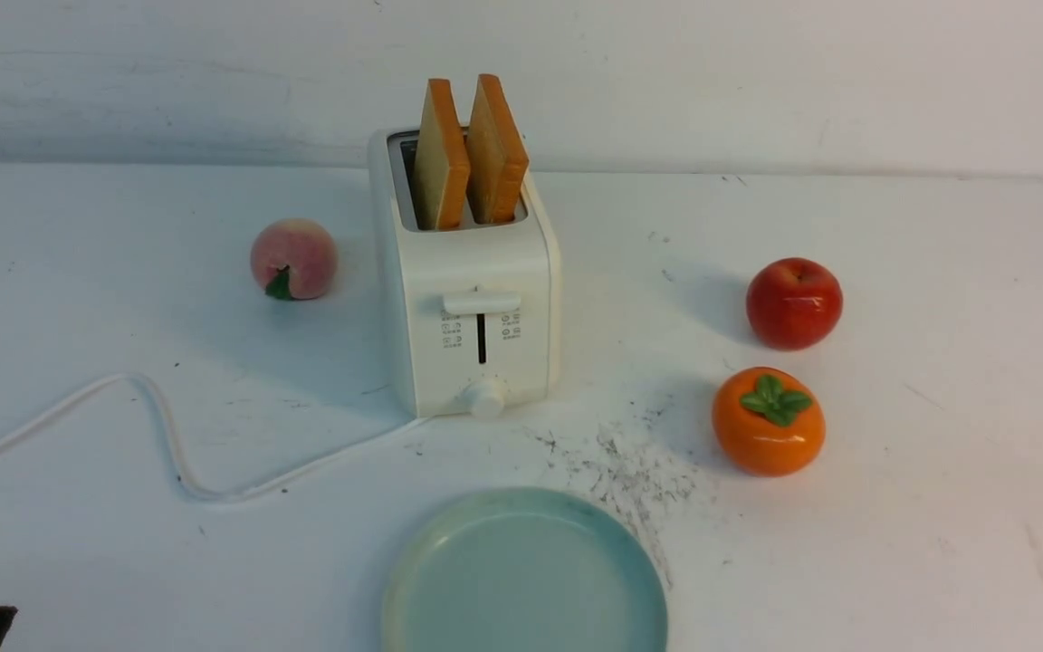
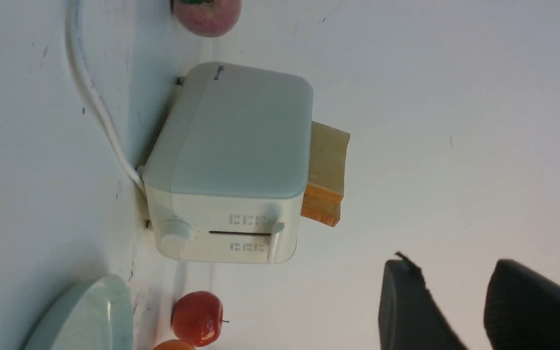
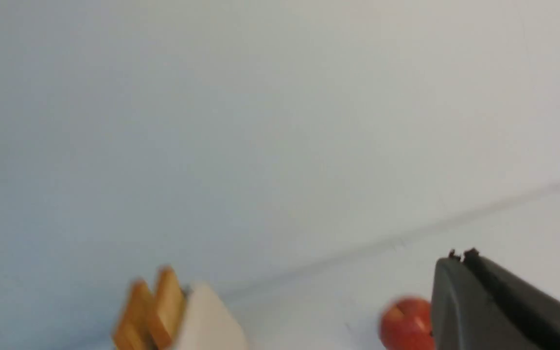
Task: Take toasted bread from bread machine on white table place on plate.
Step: 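Grasp the toast slice in the toaster and pull it up out of the slot with the right gripper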
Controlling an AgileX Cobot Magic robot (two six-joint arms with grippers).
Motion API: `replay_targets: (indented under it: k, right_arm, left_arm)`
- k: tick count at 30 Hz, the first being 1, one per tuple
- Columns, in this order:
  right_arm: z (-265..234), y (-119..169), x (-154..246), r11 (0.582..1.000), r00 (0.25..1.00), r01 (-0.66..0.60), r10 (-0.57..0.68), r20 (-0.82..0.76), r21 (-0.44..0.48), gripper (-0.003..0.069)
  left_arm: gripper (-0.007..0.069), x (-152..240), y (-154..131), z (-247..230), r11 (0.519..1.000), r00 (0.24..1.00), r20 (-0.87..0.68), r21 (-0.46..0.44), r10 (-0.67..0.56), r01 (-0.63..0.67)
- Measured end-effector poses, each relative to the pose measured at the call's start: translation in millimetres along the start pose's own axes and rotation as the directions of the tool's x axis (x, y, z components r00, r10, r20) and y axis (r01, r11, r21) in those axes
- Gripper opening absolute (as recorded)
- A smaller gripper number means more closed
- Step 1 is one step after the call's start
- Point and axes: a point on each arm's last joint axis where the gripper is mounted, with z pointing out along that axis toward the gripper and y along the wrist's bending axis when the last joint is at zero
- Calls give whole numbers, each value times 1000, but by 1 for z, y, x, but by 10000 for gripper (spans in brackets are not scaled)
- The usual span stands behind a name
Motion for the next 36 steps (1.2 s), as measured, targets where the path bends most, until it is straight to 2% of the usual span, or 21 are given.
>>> replay_targets:
  k: [1, 3, 4, 5, 7, 8, 9, 10, 11, 12, 15, 17, 20, 23, 24, 30, 35, 36]
  right_arm:
    - [5, 2, -4, 1000, 1000, 11, -11, -23, 8, -6]
    - [44, 7, -7, 992, 941, 95, -61, -332, 87, -3]
    - [47, 7, -7, 991, 933, 102, -65, -353, 88, -3]
    - [66, 12, -8, 986, 877, 147, -95, -470, 75, -2]
    - [101, 21, 6, 980, 735, 200, -159, -659, -13, -1]
    - [105, 24, 4, 979, 728, 201, -168, -665, -27, -1]
    - [130, 34, 16, 970, 630, 209, -231, -741, -125, -1]
    - [146, 45, 23, 960, 575, 201, -278, -770, -197, -1]
    - [148, 50, 25, 956, 558, 193, -291, -777, -219, -1]
    - [172, 70, 36, 925, 483, 191, -380, -789, -328, -1]
    - [212, 108, 55, 869, 392, 199, -494, -776, -453, -1]
    - [236, 131, 64, 839, 362, 228, -544, -757, -494, -1]
    - [267, 157, 69, 821, 356, 259, -570, -740, -508, -1]
    - [293, 174, 65, 822, 391, 252, -569, -723, -510, -1]
    - [294, 173, 69, 824, 381, 249, -566, -731, -508, -1]
    - [339, 190, 91, 832, 445, 195, -548, -709, -520, 15]
    - [360, 192, 114, 849, 471, 173, -516, -715, -500, 102]
    - [363, 190, 119, 853, 470, 173, -511, -720, -492, 143]
  left_arm:
    - [237, 0, 0, 0, 1000, 1000, 0, 0, 5, -5]
    - [237, 0, 0, 0, 999, 999, 0, 0, 39, -39]
    - [237, 0, 0, 0, 999, 999, 0, 0, 41, -41]
    - [237, 0, 0, 0, 999, 999, 0, 0, 53, -53]
    - [237, 0, 0, 0, 998, 998, 0, 0, 68, -68]
    - [237, 0, 0, 0, 998, 998, 0, 0, 69, -69]
    - [237, 0, 0, 0, 997, 997, 1, 1, 81, -81]
    - [237, 0, 0, 0, 996, 996, 2, 2, 85, -85]
    - [237, 0, 0, 0, 996, 996, 2, 2, 87, -87]
    - [237, 0, 0, 0, 995, 995, 2, 2, 95, -95]
    - [237, 1, 1, 0, 995, 995, -10, -9, 100, -100]
    - [237, 2, 3, 0, 995, 995, -27, -25, 101, -102]
    - [237, 5, 6, 0, 993, 993, -65, -60, 99, -103]
    - [237, 8, 9, -1, 990, 990, -102, -94, 97, -107]
    - [237, 8, 9, -1, 990, 990, -102, -94, 99, -109]
    - [237, 10, 11, -1, 987, 987, -121, -111, 103, -117]
    - [237, 10, 11, -1, 987, 987, -123, -113, 103, -117]
    - [237, 10, 11, -1, 987, 987, -123, -113, 103, -117]
